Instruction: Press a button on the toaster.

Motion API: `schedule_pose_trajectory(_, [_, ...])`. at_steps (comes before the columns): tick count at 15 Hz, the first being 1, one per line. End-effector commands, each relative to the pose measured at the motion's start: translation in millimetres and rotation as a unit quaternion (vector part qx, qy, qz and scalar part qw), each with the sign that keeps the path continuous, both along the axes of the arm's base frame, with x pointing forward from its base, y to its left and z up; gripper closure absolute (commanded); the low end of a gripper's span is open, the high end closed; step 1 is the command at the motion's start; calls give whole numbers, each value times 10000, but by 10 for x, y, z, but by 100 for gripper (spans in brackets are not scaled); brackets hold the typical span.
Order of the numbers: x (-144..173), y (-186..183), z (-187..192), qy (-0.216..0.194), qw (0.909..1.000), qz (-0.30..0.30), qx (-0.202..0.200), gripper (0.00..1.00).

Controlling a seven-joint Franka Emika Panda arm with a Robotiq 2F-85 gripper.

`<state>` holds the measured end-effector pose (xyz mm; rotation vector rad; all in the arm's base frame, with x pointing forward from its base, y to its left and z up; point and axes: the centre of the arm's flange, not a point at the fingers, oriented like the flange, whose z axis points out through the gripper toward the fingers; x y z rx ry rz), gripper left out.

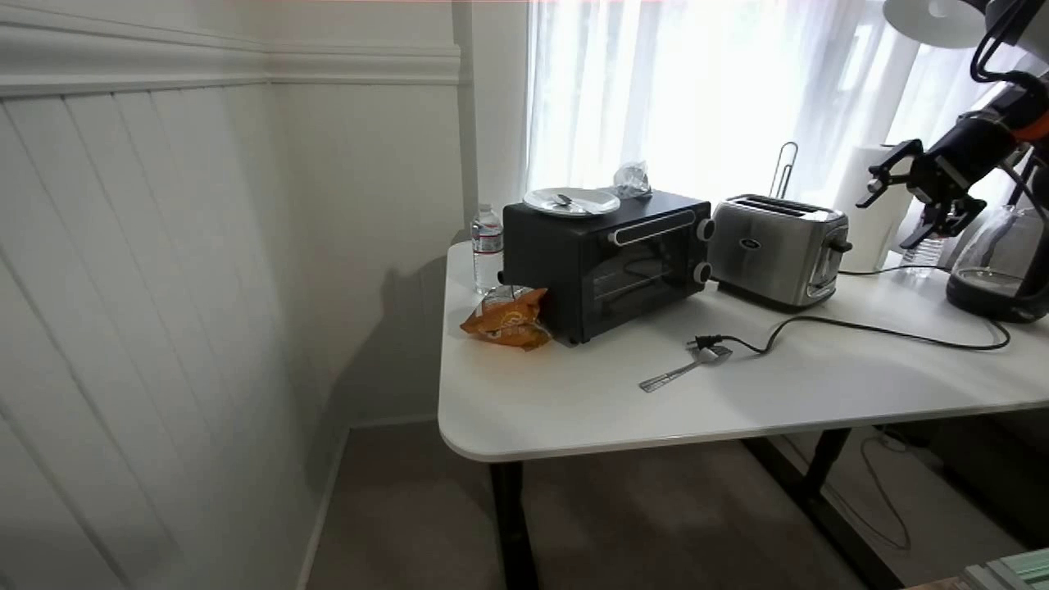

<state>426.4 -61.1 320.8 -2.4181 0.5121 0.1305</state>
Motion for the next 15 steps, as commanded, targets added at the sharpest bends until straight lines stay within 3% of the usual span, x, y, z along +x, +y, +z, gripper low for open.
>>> schedule_pose_trajectory(1, [72, -34, -128, -77, 9998, -2, 158, 0])
schedule_pose_trajectory(4, [152, -134, -325, -184, 9985, -145, 487, 2])
schedule_pose_trajectory(5, [178, -176, -381, -303, 9974, -207, 620, 26])
schedule_pose_trajectory(7, [230, -261, -486, -491, 9949, -334, 811, 33])
schedule_pose_trajectory(15, [352, -518, -890, -755, 9896, -646, 1044, 92])
